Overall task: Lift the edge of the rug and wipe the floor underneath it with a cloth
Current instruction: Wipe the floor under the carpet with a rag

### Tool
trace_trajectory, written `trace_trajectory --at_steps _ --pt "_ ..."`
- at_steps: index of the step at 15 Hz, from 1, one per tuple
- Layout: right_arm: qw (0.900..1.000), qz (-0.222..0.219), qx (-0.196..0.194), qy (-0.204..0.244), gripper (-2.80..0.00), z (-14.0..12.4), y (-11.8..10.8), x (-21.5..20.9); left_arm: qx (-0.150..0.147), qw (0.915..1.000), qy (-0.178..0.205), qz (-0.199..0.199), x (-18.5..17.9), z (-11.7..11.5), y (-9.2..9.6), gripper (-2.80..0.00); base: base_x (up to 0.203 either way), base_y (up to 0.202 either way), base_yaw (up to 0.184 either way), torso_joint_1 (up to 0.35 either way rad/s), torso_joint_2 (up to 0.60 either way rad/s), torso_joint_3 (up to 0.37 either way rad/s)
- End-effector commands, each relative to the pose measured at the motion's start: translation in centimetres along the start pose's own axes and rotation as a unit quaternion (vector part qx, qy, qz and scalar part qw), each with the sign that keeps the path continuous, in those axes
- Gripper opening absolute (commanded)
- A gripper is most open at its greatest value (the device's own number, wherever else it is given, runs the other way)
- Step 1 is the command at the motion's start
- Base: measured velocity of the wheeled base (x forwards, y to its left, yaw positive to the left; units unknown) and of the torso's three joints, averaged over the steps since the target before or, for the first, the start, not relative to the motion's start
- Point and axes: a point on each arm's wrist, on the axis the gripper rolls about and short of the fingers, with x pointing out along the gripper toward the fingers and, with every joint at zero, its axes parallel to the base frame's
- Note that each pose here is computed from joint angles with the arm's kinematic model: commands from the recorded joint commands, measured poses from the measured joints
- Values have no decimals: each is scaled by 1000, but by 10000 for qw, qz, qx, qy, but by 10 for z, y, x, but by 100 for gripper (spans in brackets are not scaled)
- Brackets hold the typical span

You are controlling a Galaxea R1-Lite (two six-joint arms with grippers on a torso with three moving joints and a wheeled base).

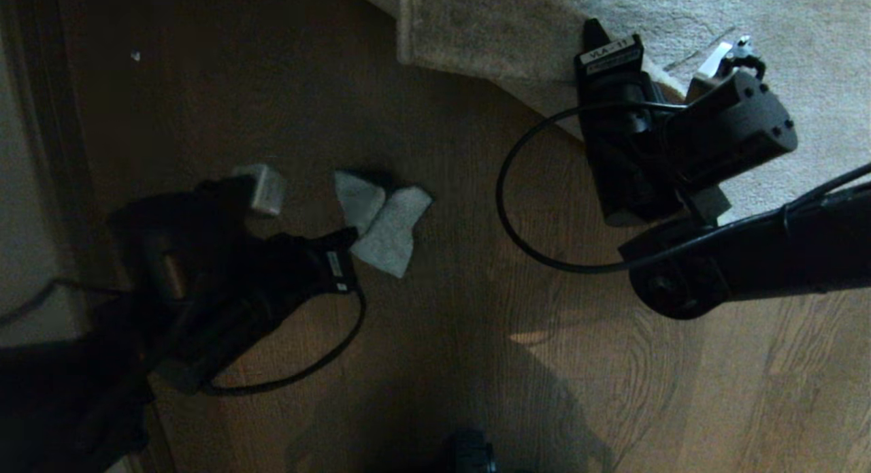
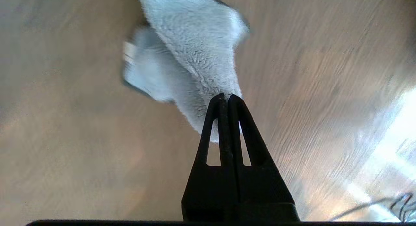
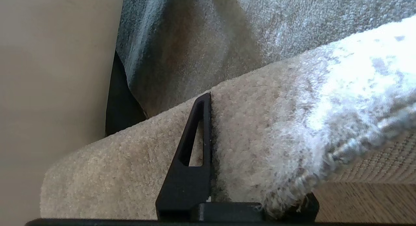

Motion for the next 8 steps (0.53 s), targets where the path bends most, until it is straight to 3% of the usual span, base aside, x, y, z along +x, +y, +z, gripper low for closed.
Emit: trace_trajectory --at_steps 1,8 --pt "9997 143 141 -141 -280 2 4 -1 -27 10000 -69 39 -29 0 8 -280 0 0 0 0 0 0" --pt "9997 131 129 -137 -280 2 3 -1 38 9996 275 41 -56 -21 16 -280 0 0 0 0 0 0"
